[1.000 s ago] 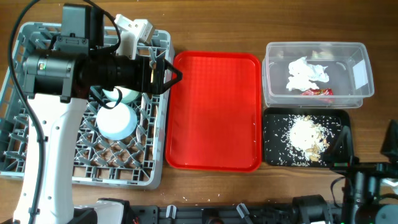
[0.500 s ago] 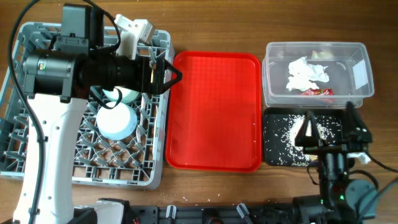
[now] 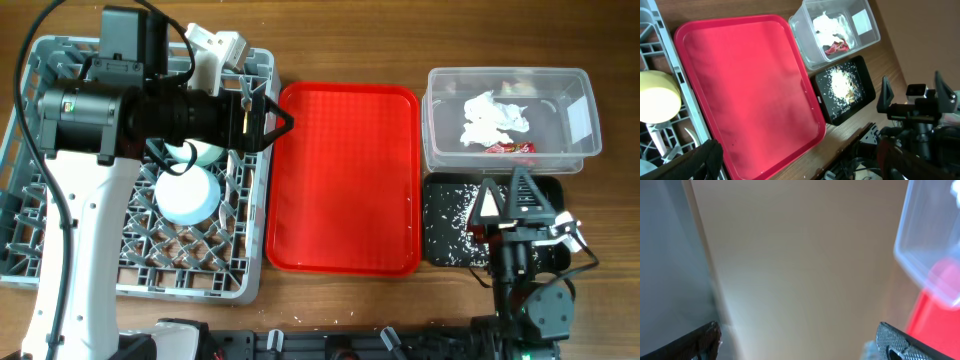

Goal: Sort waste into correct bins and load items into the dishwasher rack

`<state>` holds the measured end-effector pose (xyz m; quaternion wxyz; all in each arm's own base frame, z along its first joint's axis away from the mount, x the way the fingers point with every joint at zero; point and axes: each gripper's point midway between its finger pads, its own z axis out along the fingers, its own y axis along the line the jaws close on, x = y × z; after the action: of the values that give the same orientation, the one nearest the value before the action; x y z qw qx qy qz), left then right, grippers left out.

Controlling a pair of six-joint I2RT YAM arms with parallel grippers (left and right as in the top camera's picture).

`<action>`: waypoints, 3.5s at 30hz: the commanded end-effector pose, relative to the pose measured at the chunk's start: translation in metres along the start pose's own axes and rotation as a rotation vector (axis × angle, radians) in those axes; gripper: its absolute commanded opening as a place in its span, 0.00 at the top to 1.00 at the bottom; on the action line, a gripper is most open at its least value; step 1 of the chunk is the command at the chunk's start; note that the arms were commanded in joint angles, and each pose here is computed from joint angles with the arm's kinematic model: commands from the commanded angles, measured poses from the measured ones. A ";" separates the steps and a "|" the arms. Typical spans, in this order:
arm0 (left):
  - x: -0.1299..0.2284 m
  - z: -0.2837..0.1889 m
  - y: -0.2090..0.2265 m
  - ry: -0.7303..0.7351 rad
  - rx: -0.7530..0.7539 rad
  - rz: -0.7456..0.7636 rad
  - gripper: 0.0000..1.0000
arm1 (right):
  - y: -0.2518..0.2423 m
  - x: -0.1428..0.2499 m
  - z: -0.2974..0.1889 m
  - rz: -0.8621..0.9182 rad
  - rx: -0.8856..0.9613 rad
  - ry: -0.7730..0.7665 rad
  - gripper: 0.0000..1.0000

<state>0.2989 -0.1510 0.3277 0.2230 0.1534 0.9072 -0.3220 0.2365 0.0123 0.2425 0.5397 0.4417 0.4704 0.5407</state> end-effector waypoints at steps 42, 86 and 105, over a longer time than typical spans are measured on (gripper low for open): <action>0.000 0.002 0.001 0.003 -0.001 -0.001 0.00 | -0.067 0.019 -0.003 -1.997 0.008 0.233 0.00; 0.096 -0.110 0.041 -1.460 -0.331 0.414 0.00 | -0.067 0.019 -0.003 -1.997 0.008 0.233 0.00; 0.155 -0.015 0.195 -1.133 -0.652 -0.135 0.00 | -0.067 0.019 -0.003 -1.997 0.008 0.233 0.00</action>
<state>0.2460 0.0199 0.1623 0.6790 -0.1856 0.7018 -0.1096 0.2452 0.0263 0.1740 0.6914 -0.1995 0.6835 -0.1222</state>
